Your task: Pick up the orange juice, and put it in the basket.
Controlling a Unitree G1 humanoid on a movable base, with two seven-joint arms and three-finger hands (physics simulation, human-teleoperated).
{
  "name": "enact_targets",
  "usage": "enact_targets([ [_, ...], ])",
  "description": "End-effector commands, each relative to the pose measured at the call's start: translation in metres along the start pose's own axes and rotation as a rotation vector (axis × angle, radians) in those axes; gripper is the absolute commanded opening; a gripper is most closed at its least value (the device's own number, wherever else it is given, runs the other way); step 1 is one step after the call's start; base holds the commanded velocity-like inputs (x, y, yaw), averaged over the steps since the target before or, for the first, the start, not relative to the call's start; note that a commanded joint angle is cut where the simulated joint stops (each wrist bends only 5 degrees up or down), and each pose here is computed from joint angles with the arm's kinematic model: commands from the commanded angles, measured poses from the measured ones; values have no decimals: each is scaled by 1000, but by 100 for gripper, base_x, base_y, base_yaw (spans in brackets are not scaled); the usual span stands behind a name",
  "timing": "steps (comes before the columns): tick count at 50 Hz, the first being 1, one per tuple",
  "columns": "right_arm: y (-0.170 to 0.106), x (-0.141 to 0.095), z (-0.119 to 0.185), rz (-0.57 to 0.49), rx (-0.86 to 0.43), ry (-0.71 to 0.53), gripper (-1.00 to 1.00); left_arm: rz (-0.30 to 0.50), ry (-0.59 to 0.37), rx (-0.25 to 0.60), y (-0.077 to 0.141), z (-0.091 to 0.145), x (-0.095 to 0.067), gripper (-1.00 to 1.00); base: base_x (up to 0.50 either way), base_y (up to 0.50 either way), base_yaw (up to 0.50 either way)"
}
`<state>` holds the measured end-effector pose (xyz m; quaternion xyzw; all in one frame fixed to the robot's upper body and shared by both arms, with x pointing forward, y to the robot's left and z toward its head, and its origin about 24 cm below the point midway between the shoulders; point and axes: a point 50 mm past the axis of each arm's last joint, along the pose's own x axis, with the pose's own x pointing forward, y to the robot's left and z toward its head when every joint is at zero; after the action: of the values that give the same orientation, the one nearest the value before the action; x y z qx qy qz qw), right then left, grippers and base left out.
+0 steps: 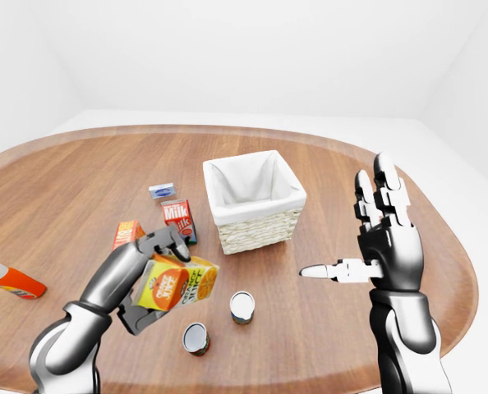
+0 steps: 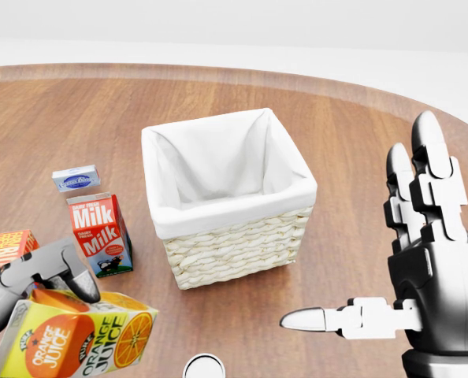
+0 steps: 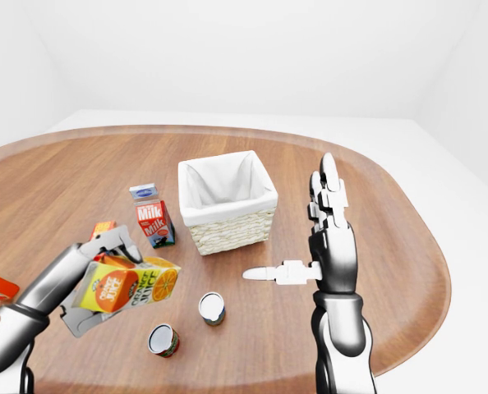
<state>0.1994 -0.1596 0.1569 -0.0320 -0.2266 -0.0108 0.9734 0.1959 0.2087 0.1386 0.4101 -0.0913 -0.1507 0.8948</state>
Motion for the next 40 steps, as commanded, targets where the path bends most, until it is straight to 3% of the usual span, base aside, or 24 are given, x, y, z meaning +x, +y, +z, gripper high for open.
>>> enact_targets([
  [1,0,0,-1,-1,-1,2,100,52,-108,-40,0,26,-13,-100,0,0,0],
  [14,0,1,-3,-2,1,9,100,84,-256,-57,-1,61,-26,-100,0,0,0],
  [40,-1,1,-1,-2,1,2,100,221,-648,198,33,127,-24,-100,0,0,0],
])
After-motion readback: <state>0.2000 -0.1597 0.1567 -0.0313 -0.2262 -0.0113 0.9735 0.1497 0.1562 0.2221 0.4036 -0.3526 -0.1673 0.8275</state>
